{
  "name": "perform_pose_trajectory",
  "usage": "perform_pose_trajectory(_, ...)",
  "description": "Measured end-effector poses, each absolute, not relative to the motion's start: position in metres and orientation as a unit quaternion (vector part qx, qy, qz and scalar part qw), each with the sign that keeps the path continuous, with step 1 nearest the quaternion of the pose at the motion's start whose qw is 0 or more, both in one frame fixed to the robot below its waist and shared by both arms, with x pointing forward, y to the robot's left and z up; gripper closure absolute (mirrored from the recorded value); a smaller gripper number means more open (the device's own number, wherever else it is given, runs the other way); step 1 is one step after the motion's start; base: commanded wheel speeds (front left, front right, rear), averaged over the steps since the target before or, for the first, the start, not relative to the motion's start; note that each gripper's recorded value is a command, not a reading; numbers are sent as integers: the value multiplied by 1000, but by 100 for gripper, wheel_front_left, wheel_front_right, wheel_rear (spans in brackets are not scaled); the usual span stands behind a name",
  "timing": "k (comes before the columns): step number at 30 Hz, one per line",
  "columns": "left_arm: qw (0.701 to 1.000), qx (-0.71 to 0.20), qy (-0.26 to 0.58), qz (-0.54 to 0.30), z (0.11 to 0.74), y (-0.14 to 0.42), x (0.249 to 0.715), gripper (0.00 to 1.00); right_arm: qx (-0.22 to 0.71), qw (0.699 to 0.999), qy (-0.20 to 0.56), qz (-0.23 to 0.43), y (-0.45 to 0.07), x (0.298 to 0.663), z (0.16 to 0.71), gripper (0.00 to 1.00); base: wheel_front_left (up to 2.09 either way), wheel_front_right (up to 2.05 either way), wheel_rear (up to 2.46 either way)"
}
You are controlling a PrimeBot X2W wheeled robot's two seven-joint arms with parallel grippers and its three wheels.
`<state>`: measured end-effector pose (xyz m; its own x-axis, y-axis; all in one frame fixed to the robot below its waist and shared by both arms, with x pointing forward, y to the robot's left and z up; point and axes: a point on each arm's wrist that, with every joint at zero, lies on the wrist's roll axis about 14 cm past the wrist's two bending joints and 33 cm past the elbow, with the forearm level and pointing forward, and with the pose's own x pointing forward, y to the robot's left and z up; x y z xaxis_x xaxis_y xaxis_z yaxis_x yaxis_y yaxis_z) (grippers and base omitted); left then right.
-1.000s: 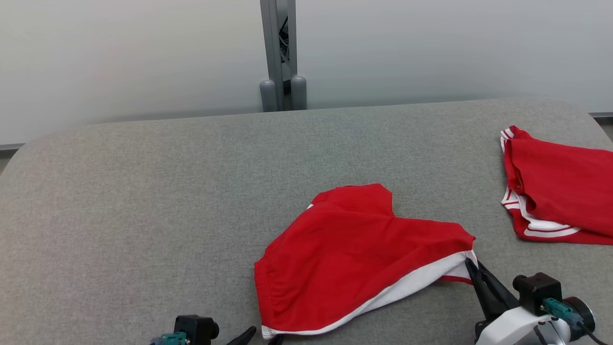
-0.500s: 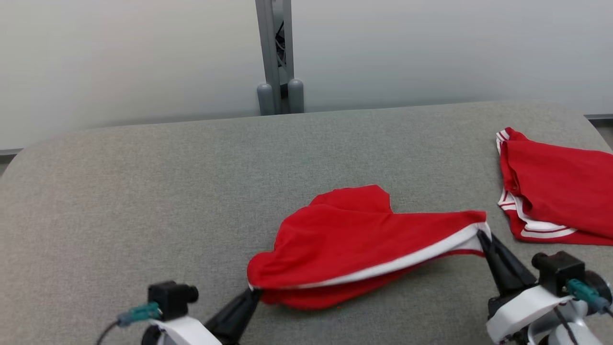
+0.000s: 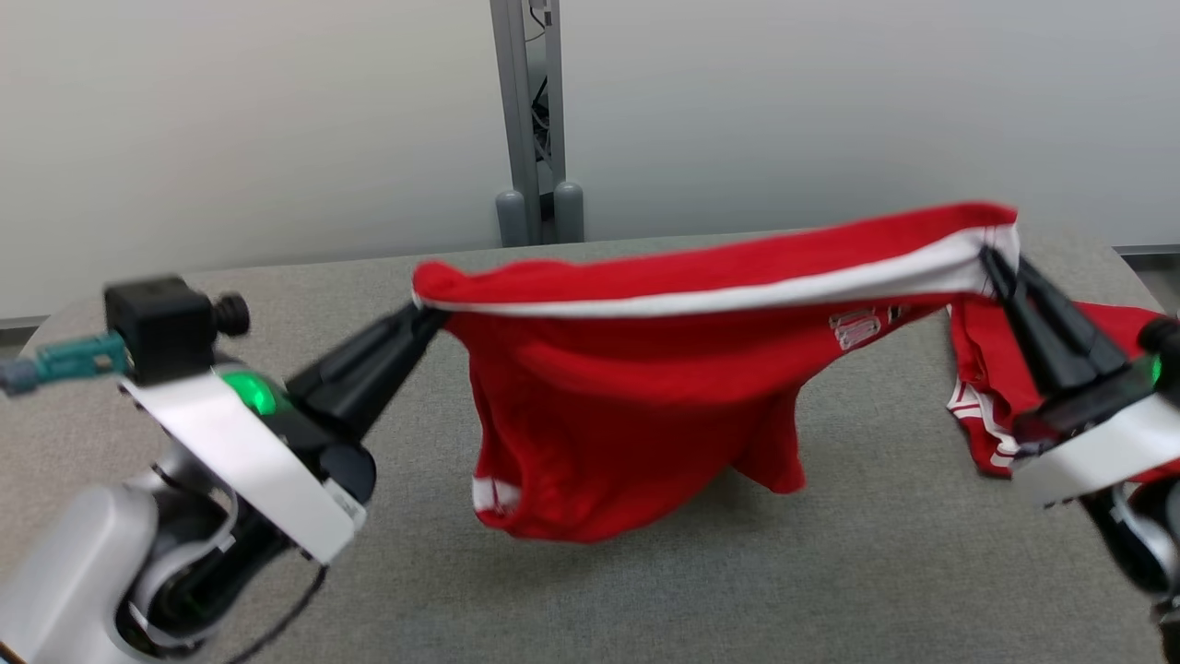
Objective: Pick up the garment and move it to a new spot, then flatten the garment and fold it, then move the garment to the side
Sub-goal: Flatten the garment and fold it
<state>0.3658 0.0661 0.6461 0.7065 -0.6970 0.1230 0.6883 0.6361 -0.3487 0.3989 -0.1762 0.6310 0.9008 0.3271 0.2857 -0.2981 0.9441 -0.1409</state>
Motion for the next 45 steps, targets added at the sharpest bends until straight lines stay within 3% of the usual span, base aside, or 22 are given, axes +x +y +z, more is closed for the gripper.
perform_pose_trajectory(8,902,-134,-46,-407,703,63,371,100,-85,965,-193,157,-189,397,688,100,0,0,0)
perform_pose_trajectory(16,901,-124,-56,-412,717,57,377,100,-82,968,-186,146,-197,398,695,100,0,0,0)
perform_pose_trajectory(25,925,-72,-54,-369,709,52,453,100,-78,976,-121,162,-167,475,678,100,0,0,0)
perform_pose_trajectory(37,933,66,-208,-286,727,72,600,100,-82,965,-197,151,-131,623,710,100,0,0,0)
perform_pose_trajectory(41,939,86,-208,-259,696,81,645,100,-94,969,-179,145,-125,663,679,100,0,0,0)
perform_pose_trajectory(45,948,42,-168,-267,639,67,665,100,-79,975,-146,150,-115,688,624,100,0,0,0)
